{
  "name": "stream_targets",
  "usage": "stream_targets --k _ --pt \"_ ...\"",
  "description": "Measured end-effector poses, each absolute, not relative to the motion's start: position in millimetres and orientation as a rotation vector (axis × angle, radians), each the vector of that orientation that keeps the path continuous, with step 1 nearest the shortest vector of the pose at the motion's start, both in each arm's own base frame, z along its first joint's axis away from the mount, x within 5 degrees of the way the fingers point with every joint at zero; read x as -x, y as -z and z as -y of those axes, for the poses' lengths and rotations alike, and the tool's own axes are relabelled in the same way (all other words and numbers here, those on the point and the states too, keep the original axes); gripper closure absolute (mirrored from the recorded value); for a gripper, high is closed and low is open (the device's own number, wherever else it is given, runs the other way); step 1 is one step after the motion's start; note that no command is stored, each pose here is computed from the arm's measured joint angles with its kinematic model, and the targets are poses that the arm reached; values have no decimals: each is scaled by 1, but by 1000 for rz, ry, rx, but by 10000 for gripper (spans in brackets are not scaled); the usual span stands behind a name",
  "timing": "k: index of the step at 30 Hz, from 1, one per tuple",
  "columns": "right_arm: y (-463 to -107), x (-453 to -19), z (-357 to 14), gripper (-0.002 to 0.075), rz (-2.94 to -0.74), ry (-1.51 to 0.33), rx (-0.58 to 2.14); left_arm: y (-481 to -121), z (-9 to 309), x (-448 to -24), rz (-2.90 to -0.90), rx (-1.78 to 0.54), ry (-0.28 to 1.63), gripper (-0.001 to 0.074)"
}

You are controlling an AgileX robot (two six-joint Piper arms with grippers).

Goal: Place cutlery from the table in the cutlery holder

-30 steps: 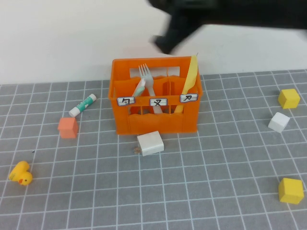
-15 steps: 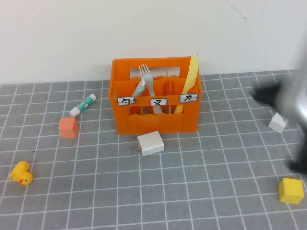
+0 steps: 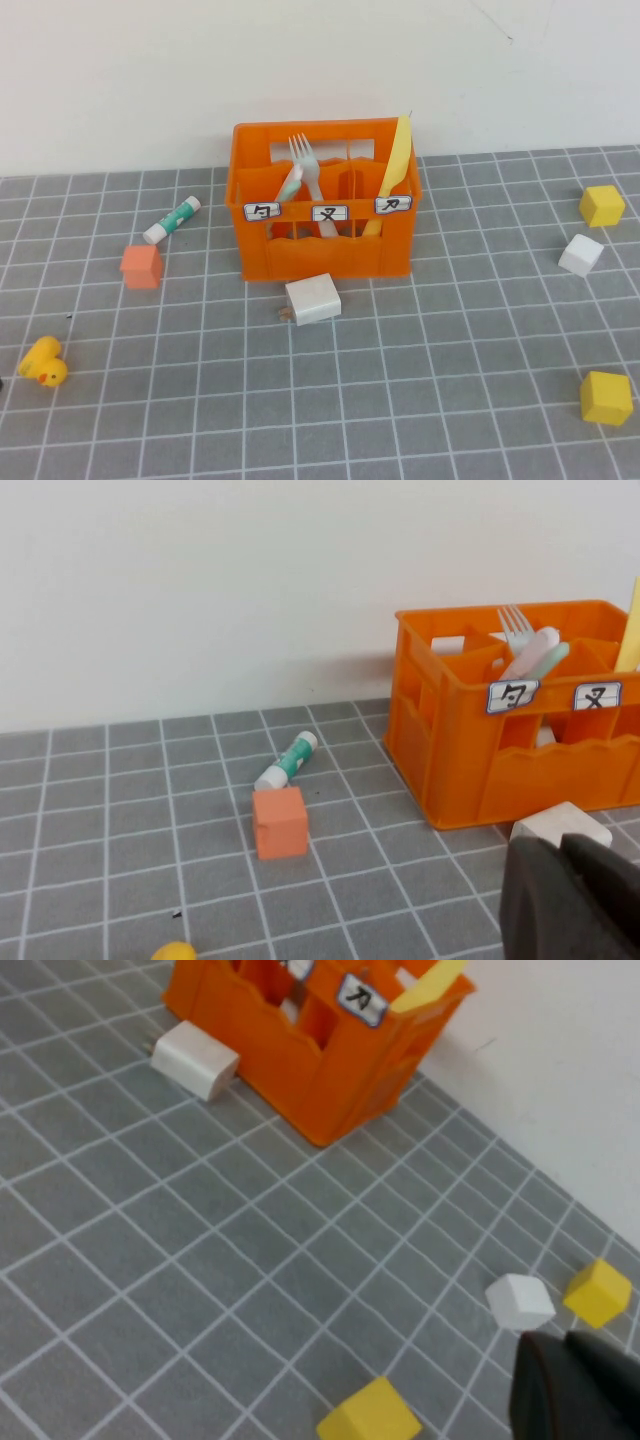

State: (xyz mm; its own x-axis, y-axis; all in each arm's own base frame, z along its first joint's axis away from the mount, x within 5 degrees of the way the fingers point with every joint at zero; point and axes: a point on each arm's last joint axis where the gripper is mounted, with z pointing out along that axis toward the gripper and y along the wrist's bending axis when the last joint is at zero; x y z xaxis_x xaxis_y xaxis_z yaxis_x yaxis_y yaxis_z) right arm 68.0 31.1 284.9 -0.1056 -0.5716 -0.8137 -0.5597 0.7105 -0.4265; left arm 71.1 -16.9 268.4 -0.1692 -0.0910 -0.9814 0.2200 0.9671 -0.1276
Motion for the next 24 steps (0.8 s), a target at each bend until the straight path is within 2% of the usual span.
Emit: stream_targets --k 13,24 --pt "-254 -59 -20 727 -1835 -26 816 -259 19 -73 -1687 -105 288 736" --pt "-249 -59 -19 727 -1870 -12 819 -258 19 -73 -1696 -105 286 736"
